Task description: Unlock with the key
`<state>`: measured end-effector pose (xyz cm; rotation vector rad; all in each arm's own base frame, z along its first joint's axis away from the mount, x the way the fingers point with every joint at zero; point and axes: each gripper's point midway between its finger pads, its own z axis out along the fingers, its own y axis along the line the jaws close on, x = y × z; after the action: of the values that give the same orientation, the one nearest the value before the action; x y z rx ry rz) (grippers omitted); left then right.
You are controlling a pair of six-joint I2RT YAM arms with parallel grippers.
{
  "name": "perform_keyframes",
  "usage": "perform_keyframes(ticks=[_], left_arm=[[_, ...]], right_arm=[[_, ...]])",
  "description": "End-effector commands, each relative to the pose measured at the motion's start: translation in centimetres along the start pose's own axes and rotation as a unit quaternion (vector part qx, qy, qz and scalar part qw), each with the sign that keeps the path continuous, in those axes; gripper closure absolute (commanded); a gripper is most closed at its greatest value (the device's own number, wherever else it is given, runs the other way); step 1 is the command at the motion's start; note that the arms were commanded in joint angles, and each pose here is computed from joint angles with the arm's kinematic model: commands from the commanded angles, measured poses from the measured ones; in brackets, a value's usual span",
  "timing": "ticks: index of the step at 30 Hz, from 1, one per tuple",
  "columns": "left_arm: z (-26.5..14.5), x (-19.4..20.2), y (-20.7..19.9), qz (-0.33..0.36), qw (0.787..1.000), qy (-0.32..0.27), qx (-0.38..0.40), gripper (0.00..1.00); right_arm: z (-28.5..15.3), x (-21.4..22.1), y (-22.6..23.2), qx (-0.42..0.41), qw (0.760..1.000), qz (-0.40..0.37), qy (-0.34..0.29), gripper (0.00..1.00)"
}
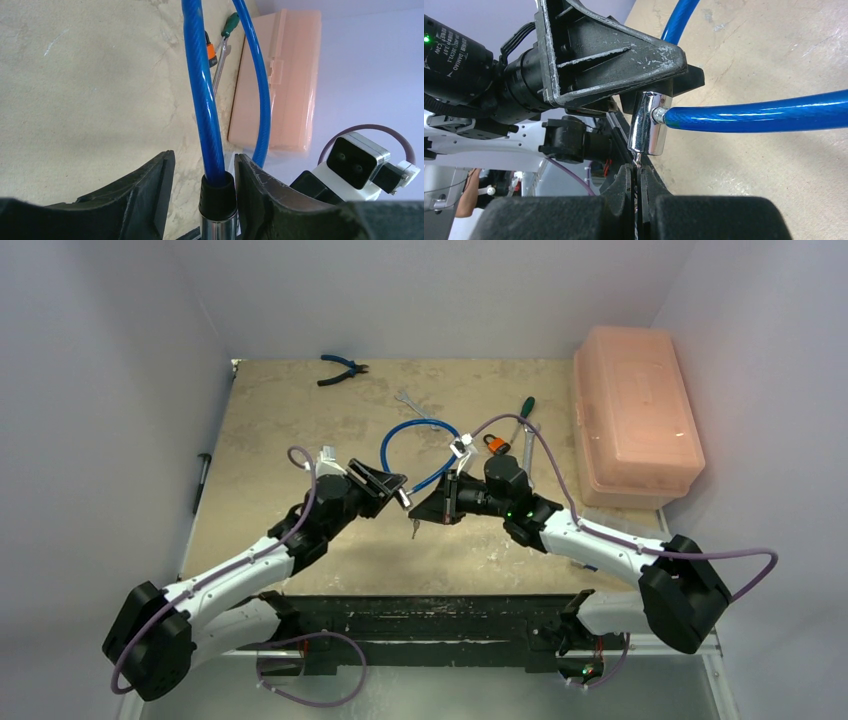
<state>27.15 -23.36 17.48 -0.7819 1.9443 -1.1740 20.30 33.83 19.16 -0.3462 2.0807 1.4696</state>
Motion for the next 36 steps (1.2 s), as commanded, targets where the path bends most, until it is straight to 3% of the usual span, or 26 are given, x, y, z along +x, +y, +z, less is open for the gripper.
perform_keyframes(ticks=[1,4,8,10,12,13,18,23,30,36], left_arm=[[0.3,-0.4,-3.7,-0.001,0.999,0.004,0.045,0.50],[0.7,0.1,-3.7,0.008,0.999,0.016,0.043,0.53],[0.9,0.5,-3.9,0.017,0.998,0.027,0.048,0.64],[0.9,0.6,-4.1,0.022,0.998,0.032,0.053,0.76],[0.9,0.9,-4.5,0.030,0.997,0.040,0.064,0.98],[0.9,1.0,-4.7,0.033,0.996,0.043,0.068,1.00],[0.5,0.7,-5.4,0.038,0.995,0.036,0.085,1.00],[-1.4,-0.3,-9.0,0.035,0.985,0.016,0.166,1.00],[-4.6,-1.3,-14.5,0.042,0.965,0.005,0.258,1.00],[-7.4,-1.6,-18.1,0.031,0.938,0.008,0.344,1.00]], right_arm=[[-0.1,-3.2,3.9,-0.052,0.996,-0.065,-0.038,1.00],[-0.1,-3.4,4.1,-0.052,0.995,-0.069,-0.041,1.00],[0.0,-3.6,4.1,-0.054,0.995,-0.070,-0.041,1.00],[0.1,-3.6,4.2,-0.055,0.995,-0.068,-0.042,1.00],[0.1,-3.7,4.2,-0.055,0.995,-0.068,-0.044,1.00],[0.1,-3.7,4.2,-0.056,0.995,-0.068,-0.044,1.00],[-0.4,-4.2,4.7,-0.070,0.995,-0.026,-0.073,1.00],[-1.8,-6.0,4.9,-0.095,0.987,0.042,-0.119,1.00],[-4.3,-9.3,8.7,-0.207,0.959,0.092,-0.171,1.00],[-5.8,-10.9,12.0,-0.312,0.923,0.144,-0.172,1.00]])
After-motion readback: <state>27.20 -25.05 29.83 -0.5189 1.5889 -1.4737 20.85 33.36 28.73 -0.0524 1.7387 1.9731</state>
